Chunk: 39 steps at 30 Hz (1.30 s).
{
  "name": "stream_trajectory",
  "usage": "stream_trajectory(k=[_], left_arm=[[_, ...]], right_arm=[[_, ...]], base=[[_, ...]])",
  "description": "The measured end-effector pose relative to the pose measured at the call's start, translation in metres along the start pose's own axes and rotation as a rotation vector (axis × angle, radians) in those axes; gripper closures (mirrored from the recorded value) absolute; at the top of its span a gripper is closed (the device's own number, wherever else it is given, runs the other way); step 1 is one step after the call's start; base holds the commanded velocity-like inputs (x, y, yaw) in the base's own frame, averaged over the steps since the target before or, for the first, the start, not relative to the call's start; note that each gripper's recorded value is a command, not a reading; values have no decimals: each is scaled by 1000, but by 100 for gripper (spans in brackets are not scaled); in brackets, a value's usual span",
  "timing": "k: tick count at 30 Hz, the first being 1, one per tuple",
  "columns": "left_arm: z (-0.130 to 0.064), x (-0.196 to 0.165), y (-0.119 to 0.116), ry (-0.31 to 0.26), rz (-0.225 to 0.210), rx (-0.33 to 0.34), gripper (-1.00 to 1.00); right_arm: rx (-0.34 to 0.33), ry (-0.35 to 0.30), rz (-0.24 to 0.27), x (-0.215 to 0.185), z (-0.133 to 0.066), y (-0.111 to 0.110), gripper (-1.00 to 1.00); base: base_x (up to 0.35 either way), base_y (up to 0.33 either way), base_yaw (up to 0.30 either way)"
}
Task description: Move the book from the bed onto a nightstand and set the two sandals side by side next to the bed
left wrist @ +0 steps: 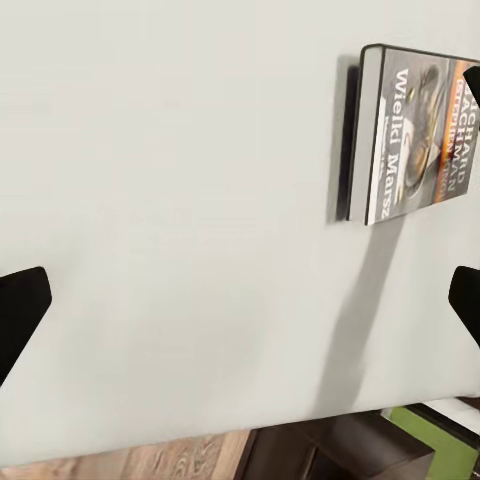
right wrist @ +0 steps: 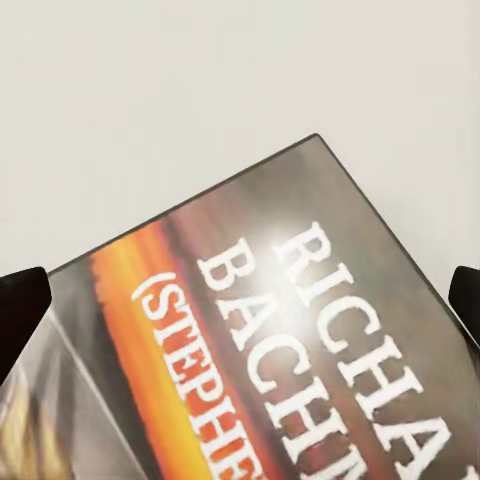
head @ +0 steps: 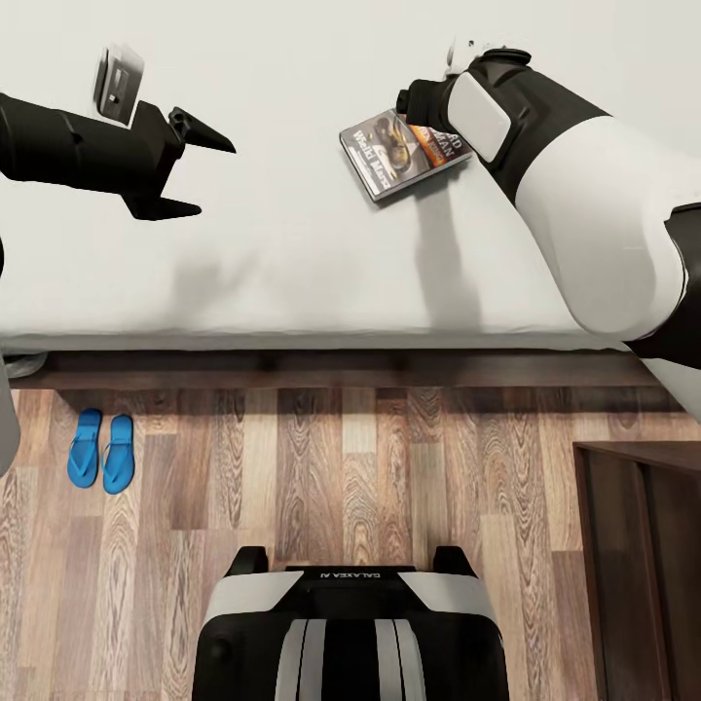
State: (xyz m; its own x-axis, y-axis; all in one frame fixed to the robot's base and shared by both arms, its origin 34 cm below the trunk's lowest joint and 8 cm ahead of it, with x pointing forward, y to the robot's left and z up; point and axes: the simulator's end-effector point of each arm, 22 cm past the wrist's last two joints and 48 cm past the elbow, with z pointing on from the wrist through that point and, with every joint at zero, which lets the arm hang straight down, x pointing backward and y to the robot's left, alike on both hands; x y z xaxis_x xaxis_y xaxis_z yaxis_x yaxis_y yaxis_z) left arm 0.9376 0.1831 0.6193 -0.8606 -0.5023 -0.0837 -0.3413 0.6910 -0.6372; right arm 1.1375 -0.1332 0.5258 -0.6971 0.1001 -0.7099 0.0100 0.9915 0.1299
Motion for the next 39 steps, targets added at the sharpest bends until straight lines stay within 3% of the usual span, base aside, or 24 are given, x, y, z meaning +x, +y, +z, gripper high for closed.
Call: stream_trajectory(k=[33, 39], left_arm=[[0, 0, 0, 0, 0, 2, -100], [0, 0, 0, 0, 1, 1, -100]], right_arm=[[-1, -5, -2, -4, -1, 1, -100], [-7, -41, 1, -23, -5, 4, -100]], base=[[-42, 0, 0], [-5, 0, 0]])
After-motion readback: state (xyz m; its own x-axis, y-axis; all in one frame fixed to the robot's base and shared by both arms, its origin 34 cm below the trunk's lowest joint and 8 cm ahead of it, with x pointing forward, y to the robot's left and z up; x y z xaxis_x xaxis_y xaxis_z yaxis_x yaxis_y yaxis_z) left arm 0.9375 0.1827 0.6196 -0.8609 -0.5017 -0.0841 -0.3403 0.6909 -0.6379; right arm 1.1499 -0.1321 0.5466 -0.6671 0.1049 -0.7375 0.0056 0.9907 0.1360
